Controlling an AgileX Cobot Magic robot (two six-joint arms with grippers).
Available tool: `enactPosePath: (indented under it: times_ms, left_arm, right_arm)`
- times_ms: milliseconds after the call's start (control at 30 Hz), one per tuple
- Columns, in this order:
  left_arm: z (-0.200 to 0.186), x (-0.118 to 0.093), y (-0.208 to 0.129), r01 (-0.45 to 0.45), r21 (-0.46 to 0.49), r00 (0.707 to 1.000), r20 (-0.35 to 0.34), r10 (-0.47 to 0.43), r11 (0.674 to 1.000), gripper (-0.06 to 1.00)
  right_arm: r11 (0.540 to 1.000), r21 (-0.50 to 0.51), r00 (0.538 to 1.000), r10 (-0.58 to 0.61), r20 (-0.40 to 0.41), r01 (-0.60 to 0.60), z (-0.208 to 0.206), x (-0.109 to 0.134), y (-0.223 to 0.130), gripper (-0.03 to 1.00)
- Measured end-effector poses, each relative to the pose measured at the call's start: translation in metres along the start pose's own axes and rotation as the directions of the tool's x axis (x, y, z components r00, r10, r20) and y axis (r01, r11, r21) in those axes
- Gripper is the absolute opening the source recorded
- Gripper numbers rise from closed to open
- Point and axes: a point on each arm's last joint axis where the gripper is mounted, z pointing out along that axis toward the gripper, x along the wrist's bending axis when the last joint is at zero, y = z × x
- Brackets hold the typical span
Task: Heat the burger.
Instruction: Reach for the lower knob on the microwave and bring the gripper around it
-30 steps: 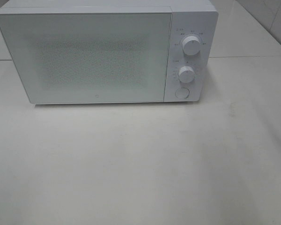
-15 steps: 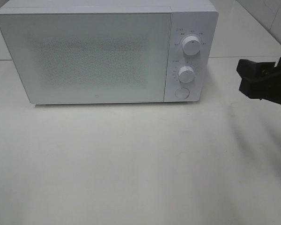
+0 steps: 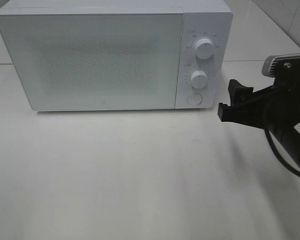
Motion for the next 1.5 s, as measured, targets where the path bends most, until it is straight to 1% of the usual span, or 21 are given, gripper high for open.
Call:
enactPosePath:
  times_ms: [33, 67, 133, 200, 367, 633, 733, 767, 900, 967, 1267, 1500]
  left_arm:
    - [0.0, 0.0, 0.0, 0.0, 0.0, 1.0, 0.0, 0.0, 1.0, 0.98]
    - [0.0, 0.0, 0.0, 0.0, 0.0, 1.0, 0.0, 0.0, 1.0, 0.98]
    - [0.0, 0.0, 0.0, 0.0, 0.0, 1.0, 0.0, 0.0, 1.0, 0.98]
    - [0.0, 0.0, 0.0, 0.0, 0.0, 1.0, 0.0, 0.0, 1.0, 0.98]
    - [0.0, 0.0, 0.0, 0.0, 0.0, 1.0, 0.0, 0.0, 1.0, 0.98]
    - [0.0, 0.0, 0.0, 0.0, 0.0, 1.0, 0.0, 0.0, 1.0, 0.98]
    - [0.0, 0.0, 0.0, 0.0, 0.0, 1.0, 0.0, 0.0, 1.0, 0.98]
    - [0.0, 0.0, 0.0, 0.0, 0.0, 1.0, 0.0, 0.0, 1.0, 0.98]
    - [0.0, 0.0, 0.0, 0.0, 0.0, 1.0, 0.0, 0.0, 1.0, 0.98]
    - [0.0, 0.0, 0.0, 0.0, 0.0, 1.0, 0.0, 0.0, 1.0, 0.98]
    - [0.0, 0.0, 0.0, 0.0, 0.0, 1.0, 0.0, 0.0, 1.0, 0.98]
    - [0.0, 0.0, 0.0, 0.0, 0.0, 1.0, 0.0, 0.0, 1.0, 0.98]
  right_arm:
    - [1.0, 0.0, 1.0, 0.0, 0.0, 0.0, 0.0, 0.0, 0.0, 0.74]
    - [1.0, 0.015, 1.0, 0.007, 0.024, -0.007, 0.002, 0.006, -0.004, 0.74]
    - [1.0, 0.025, 1.0, 0.01, 0.028, -0.01, 0.003, 0.01, -0.006, 0.74]
    - [0.998, 0.056, 0.999, 0.017, 0.05, -0.019, 0.011, 0.022, -0.011, 0.74]
    - [0.997, 0.072, 0.998, 0.01, 0.066, -0.014, 0.02, 0.03, -0.016, 0.74]
    - [0.997, 0.081, 0.998, -0.003, 0.065, -0.002, 0.036, 0.044, -0.023, 0.74]
    - [0.997, 0.074, 0.999, -0.02, 0.045, 0.017, 0.044, 0.052, -0.025, 0.74]
    - [0.997, 0.067, 0.999, -0.035, 0.025, 0.033, 0.051, 0.056, -0.026, 0.74]
    - [0.998, 0.054, 0.999, -0.039, 0.016, 0.038, 0.063, 0.059, -0.027, 0.74]
    - [0.999, 0.045, 1.0, -0.012, 0.027, 0.011, 0.073, 0.059, -0.027, 0.74]
    - [0.995, 0.014, 0.995, 0.093, 0.043, -0.094, 0.098, 0.057, -0.027, 0.74]
    - [0.996, 0.021, 0.995, 0.089, 0.044, -0.09, 0.111, 0.059, -0.035, 0.74]
